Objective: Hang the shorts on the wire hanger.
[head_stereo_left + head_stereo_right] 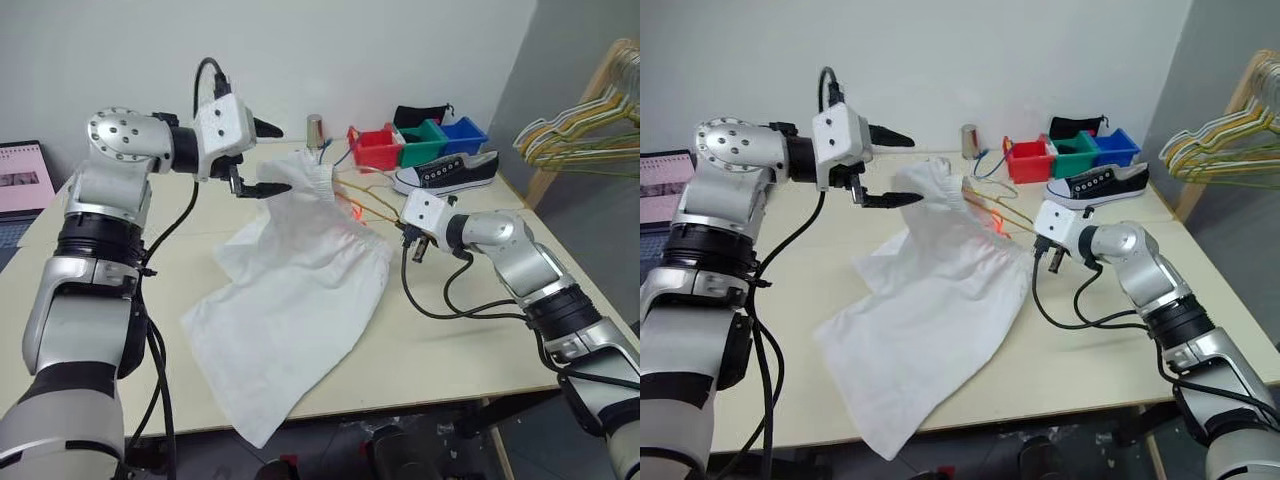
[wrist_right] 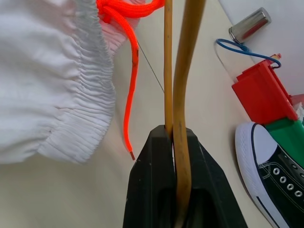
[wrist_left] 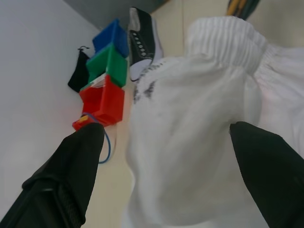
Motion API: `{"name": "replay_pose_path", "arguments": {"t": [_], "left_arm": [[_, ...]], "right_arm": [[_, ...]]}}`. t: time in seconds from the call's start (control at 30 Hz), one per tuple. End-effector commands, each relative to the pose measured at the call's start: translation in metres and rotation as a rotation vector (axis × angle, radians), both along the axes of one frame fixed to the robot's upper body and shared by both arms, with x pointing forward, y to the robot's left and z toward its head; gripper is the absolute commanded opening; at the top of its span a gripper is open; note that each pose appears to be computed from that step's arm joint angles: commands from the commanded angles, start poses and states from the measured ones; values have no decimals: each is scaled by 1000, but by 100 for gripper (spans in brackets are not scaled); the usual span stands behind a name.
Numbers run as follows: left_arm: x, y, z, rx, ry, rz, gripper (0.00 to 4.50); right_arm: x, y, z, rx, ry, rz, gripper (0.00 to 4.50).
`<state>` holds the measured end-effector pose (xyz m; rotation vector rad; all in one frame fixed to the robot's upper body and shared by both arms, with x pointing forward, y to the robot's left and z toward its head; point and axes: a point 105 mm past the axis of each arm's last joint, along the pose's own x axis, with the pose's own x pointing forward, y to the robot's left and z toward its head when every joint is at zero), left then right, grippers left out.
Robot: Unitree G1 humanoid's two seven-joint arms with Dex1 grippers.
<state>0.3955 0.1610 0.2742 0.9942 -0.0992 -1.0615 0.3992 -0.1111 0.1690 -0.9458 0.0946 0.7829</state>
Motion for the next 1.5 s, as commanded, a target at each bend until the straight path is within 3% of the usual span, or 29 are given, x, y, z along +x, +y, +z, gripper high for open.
{"name": "replay_pose_path", "arguments": {"t": [0.03,0.13,0.43,0.57,1.17,1.47,1.5], "left_arm": [[1,1,-3,137,-41,-23,449],[5,5,-13,212,-63,-9,449],[22,3,-20,257,-157,60,449],[23,4,-24,275,-173,65,389],[24,7,-24,287,-200,75,3],[24,5,-27,291,-208,74,3],[24,5,-29,291,-205,74,1]], "right_arm": [[-7,15,30,-22,-133,49,0],[-14,24,43,-41,-190,73,0],[-30,45,65,-146,-335,155,0],[-32,49,70,-156,-357,166,0],[-28,48,63,-147,-312,150,0],[-28,48,58,-144,-284,156,0],[-29,47,57,-143,-276,160,24]]}}
